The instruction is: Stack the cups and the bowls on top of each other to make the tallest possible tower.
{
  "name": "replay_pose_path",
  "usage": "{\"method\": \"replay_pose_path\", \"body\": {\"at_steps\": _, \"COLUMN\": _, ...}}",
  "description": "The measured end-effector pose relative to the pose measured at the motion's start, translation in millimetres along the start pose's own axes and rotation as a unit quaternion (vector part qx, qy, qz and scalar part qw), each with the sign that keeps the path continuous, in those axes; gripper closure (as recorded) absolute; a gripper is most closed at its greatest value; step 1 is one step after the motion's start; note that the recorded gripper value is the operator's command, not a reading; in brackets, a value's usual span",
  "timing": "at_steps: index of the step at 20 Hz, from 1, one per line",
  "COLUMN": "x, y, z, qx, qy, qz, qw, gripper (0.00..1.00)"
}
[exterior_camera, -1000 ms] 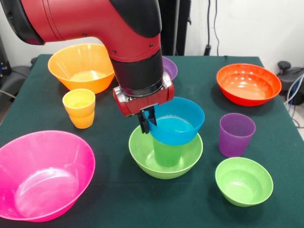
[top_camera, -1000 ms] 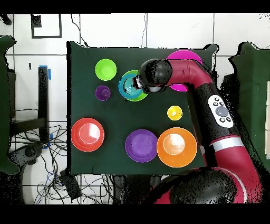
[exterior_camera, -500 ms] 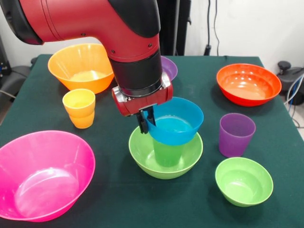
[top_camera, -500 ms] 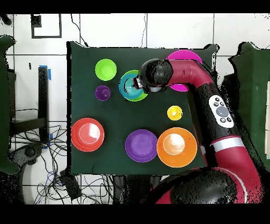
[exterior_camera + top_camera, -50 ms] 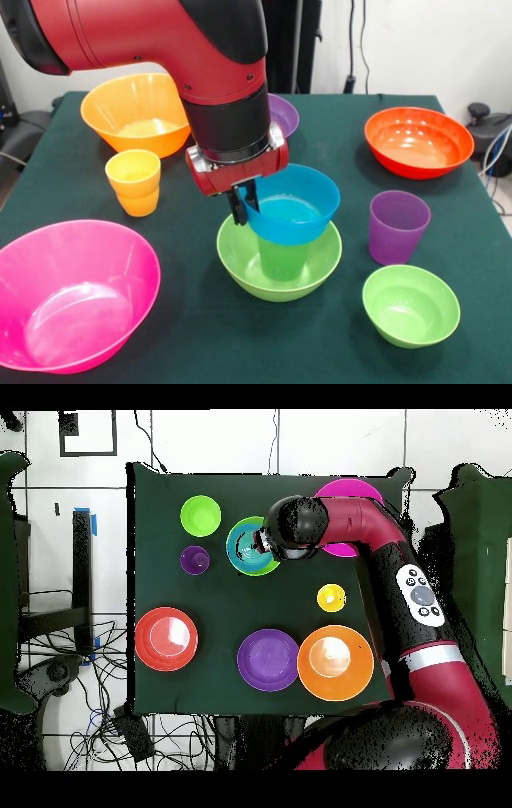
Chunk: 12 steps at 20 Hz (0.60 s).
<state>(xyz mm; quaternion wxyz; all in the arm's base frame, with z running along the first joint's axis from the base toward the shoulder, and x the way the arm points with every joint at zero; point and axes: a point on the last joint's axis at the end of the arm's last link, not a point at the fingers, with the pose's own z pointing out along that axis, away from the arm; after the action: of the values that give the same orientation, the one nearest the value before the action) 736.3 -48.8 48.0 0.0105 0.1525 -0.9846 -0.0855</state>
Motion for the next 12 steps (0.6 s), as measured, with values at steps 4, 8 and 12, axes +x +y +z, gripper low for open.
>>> {"method": "replay_pose_path", "body": {"at_steps": 4, "x": 0.4, "y": -0.3, "z": 0.6, "qx": 0.001, "qy": 0.0, "qz": -0.001, "qw": 1.0, "gripper": 1.0}}
{"method": "replay_pose_path", "body": {"at_steps": 8, "x": 0.8, "y": -1.1, "z": 0.5, "qx": 0.001, "qy": 0.0, "qz": 0.0, "qw": 1.0, "gripper": 0.0}}
{"method": "replay_pose_path", "body": {"at_steps": 12, "x": 1.2, "y": -2.0, "z": 0.5, "qx": 0.002, "qy": 0.0, "qz": 0.0, "qw": 1.0, "gripper": 0.0}}
